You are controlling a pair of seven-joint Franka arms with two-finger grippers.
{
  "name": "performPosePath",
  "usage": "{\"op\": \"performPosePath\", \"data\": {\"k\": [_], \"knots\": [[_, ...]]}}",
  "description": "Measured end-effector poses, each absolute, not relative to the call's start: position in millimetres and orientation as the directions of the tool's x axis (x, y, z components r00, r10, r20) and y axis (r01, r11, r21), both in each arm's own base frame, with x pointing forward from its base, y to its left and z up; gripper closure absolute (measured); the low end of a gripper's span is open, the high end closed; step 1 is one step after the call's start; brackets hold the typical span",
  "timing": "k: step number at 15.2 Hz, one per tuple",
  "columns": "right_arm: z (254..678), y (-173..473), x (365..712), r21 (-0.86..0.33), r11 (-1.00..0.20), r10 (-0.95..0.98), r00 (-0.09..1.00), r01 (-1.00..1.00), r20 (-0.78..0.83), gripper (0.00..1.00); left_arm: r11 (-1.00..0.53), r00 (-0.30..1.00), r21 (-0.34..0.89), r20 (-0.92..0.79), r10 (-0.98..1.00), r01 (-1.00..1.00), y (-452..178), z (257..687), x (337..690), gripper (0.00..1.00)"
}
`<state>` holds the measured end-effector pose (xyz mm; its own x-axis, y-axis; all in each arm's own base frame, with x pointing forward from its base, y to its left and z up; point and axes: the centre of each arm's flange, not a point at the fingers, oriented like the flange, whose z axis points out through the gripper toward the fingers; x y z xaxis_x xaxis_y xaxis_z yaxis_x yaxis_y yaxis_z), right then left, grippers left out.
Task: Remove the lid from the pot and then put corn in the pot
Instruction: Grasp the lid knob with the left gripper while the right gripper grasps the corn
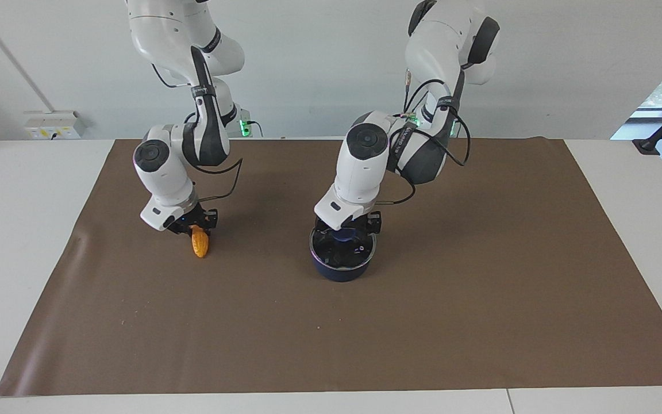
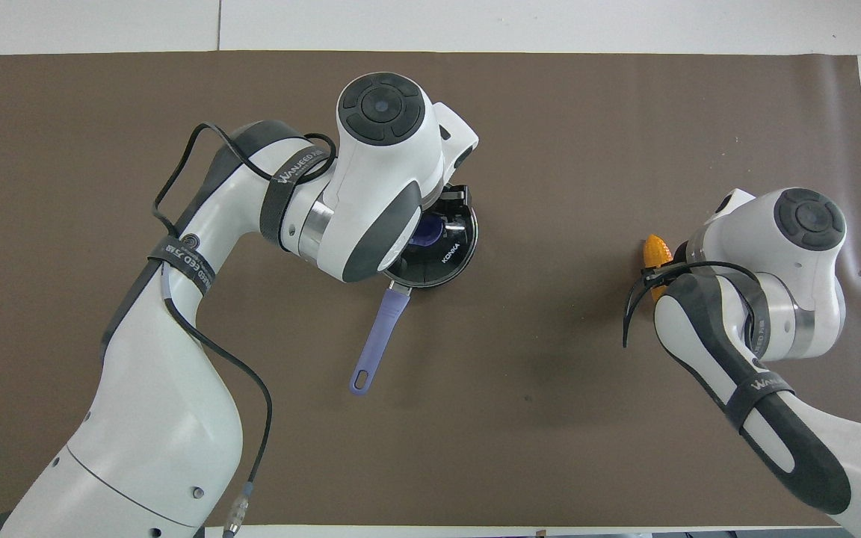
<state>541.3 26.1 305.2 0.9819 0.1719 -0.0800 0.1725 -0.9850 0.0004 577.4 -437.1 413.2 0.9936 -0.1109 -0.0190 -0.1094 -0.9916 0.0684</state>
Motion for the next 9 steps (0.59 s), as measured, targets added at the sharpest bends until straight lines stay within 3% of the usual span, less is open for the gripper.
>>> {"op": "performPosePath", "data": {"k": [6, 9], "knots": [[376, 29, 577, -0.001, -0.985, 0.172, 0.982, 0.173, -0.076, 0.61, -0.991, 0.993, 0.067, -0.020, -0.114, -0.112, -438, 412, 576, 0.01], [399, 29, 584, -0.003, -0.985, 0.172, 0.981, 0.173, -0.089, 0.61, -0.991, 0.993, 0.066, -0.021, -0.114, -0.112, -438, 412, 576, 0.09]]}}
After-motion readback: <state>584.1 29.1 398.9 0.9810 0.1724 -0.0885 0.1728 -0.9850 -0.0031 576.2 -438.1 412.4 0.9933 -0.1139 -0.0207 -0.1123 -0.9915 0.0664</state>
